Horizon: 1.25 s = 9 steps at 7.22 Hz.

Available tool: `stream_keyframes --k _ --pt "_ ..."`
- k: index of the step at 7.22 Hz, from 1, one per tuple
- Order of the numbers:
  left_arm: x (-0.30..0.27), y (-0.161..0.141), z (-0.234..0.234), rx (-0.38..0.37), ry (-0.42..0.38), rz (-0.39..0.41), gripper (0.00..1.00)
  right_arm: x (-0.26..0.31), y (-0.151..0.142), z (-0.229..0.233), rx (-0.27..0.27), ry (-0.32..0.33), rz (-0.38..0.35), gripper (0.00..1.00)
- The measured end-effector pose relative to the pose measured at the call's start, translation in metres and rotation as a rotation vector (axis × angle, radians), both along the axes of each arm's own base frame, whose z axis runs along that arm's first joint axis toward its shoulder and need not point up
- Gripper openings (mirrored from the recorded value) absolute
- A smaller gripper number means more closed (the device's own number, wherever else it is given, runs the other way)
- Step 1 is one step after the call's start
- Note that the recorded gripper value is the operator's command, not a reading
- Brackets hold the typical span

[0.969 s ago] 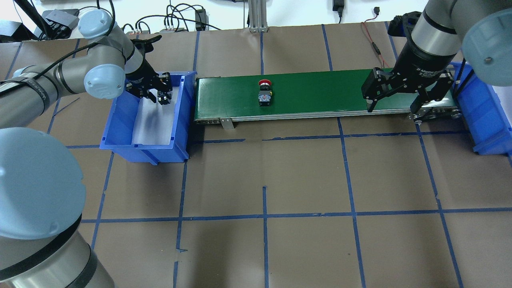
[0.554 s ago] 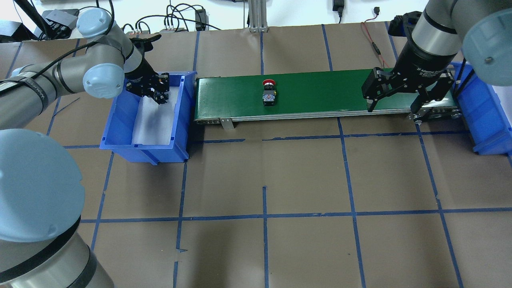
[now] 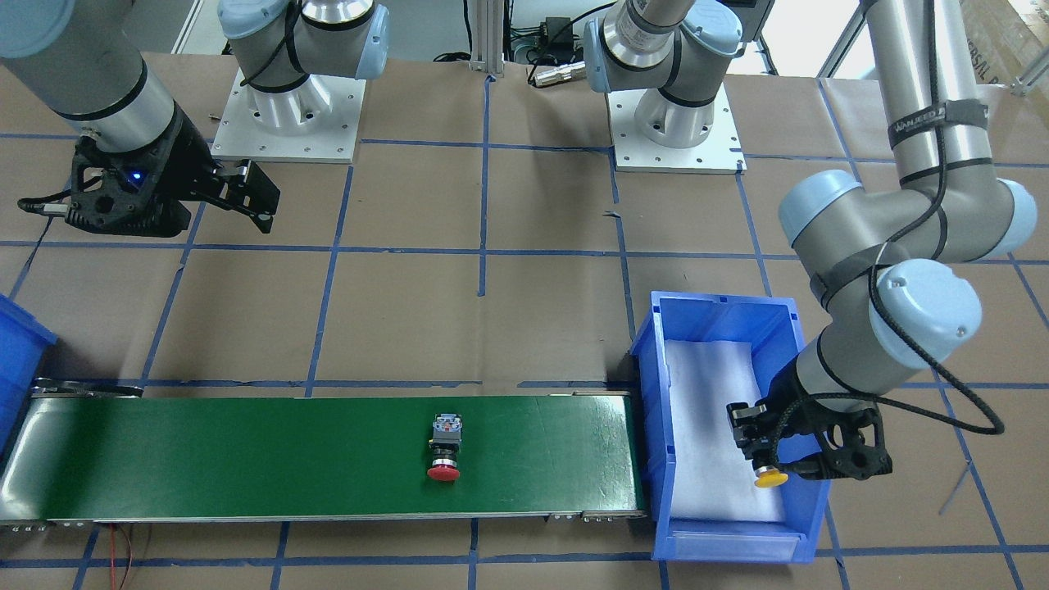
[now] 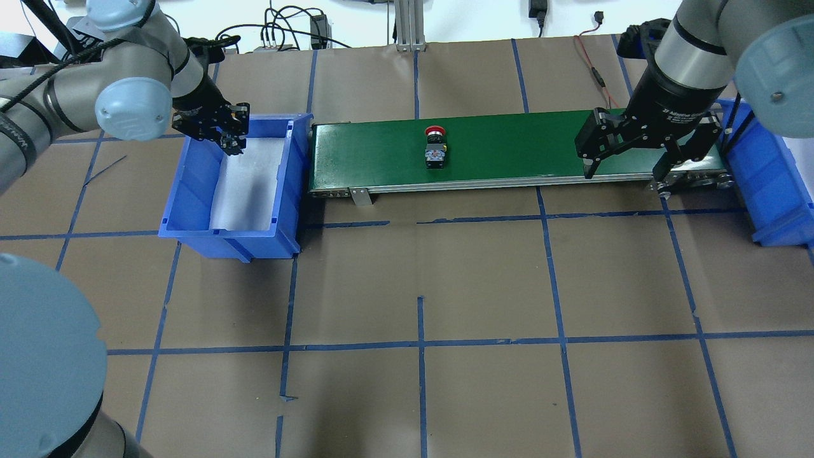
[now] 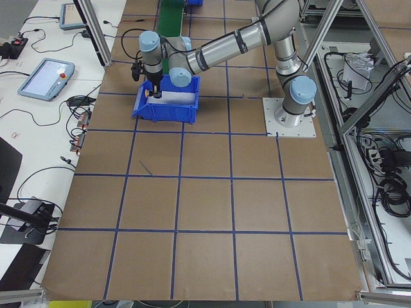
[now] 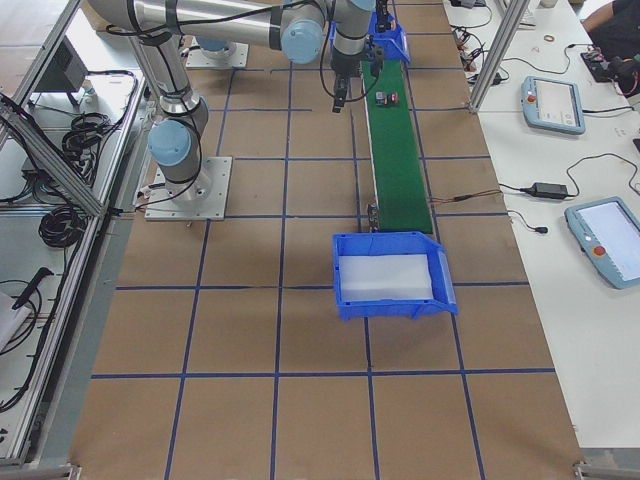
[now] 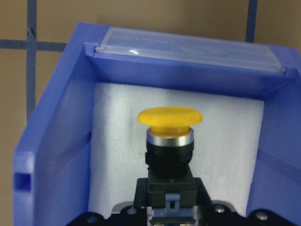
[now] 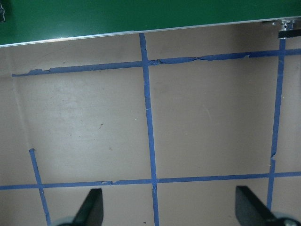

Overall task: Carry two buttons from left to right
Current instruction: 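Carry the yellow button with the left gripper onto the conveyor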

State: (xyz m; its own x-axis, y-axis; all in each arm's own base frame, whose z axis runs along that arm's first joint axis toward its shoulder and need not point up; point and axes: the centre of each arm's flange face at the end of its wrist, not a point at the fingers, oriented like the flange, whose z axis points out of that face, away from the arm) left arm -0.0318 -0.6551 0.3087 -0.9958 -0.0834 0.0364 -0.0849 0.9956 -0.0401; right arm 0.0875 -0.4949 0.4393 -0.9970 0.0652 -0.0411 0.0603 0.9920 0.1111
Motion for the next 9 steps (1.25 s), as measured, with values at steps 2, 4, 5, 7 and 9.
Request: stream_keyframes --k 2,4,5,7,9 --pt "-0.019 0.034 0.061 0.016 0.017 0.047 0.22 0.0 0.0 0.0 -0.001 0.0 0.0 1.0" --pt "-0.071 0.061 0.096 0.018 0.048 0.064 0.22 0.0 0.0 0.0 -0.001 0.0 -0.001 1.0" --pt "-0.096 0.067 0.098 0.018 0.052 0.056 0.23 0.0 0.0 0.0 -0.001 0.0 -0.001 1.0" --pt "-0.133 0.066 0.084 0.013 0.054 0.014 0.23 0.0 0.0 0.001 -0.002 -0.001 -0.002 1.0" --pt "-0.171 0.051 0.049 -0.007 0.052 -0.033 0.24 0.0 0.0 0.001 -0.001 0.0 -0.003 1.0"
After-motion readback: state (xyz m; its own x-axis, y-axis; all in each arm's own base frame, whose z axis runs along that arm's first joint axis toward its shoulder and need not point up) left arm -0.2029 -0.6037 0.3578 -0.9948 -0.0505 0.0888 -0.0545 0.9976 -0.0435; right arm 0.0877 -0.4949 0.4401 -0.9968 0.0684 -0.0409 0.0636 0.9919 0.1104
